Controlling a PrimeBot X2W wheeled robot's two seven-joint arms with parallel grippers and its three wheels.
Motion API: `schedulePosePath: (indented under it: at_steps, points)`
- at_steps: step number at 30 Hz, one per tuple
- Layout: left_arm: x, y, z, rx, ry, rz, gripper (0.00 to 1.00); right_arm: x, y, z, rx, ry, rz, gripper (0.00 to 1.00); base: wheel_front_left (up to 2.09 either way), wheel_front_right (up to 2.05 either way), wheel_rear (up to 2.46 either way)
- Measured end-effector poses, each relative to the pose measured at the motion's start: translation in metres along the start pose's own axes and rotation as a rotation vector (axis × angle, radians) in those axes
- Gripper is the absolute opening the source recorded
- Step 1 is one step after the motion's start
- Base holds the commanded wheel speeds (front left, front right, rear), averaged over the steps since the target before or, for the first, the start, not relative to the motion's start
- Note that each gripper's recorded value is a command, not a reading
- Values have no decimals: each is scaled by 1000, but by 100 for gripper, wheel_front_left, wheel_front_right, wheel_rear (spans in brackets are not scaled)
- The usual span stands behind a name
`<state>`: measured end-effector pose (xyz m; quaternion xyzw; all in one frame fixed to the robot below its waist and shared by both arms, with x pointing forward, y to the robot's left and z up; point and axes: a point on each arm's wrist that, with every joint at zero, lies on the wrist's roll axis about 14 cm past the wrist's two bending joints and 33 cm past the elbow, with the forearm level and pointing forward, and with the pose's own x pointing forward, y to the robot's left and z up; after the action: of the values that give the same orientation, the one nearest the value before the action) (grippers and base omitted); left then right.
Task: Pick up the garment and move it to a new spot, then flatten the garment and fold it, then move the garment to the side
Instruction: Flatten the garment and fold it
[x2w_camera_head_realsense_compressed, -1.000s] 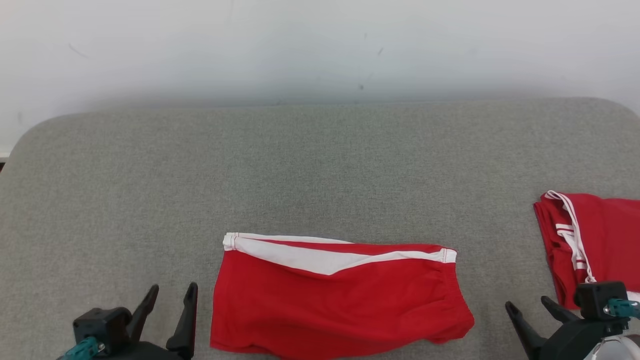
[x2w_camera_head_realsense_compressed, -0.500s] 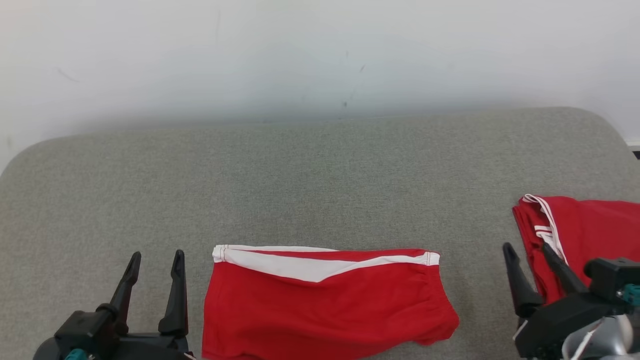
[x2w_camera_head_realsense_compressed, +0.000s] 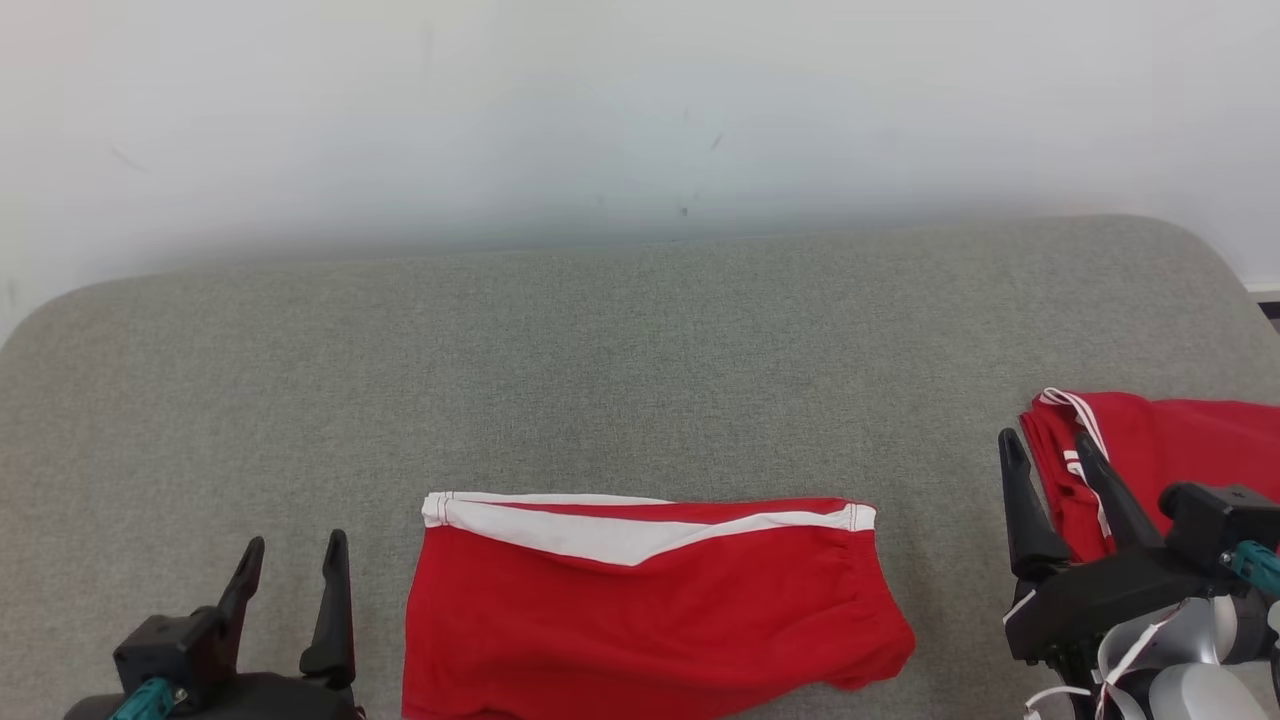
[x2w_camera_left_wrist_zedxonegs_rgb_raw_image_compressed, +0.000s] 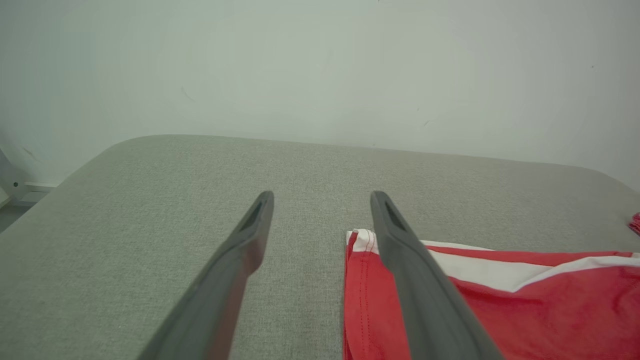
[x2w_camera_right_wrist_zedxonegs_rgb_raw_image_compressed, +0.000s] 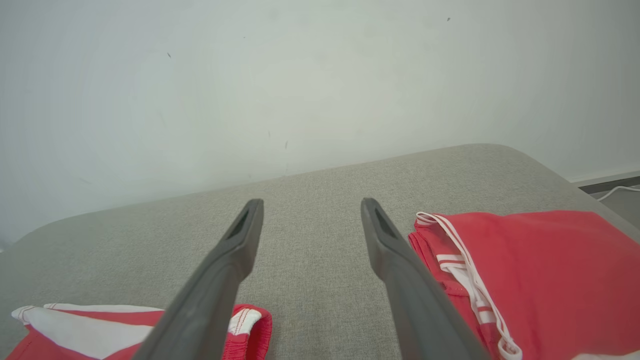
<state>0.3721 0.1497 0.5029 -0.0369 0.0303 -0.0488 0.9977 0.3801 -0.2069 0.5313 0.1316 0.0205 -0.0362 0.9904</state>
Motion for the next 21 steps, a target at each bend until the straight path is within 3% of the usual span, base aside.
schedulePosePath:
  at_steps: [21]
  points:
    - [3,10,-14,3,61,34,100,5,2,-20,-9,15,2,100,0,0,0]
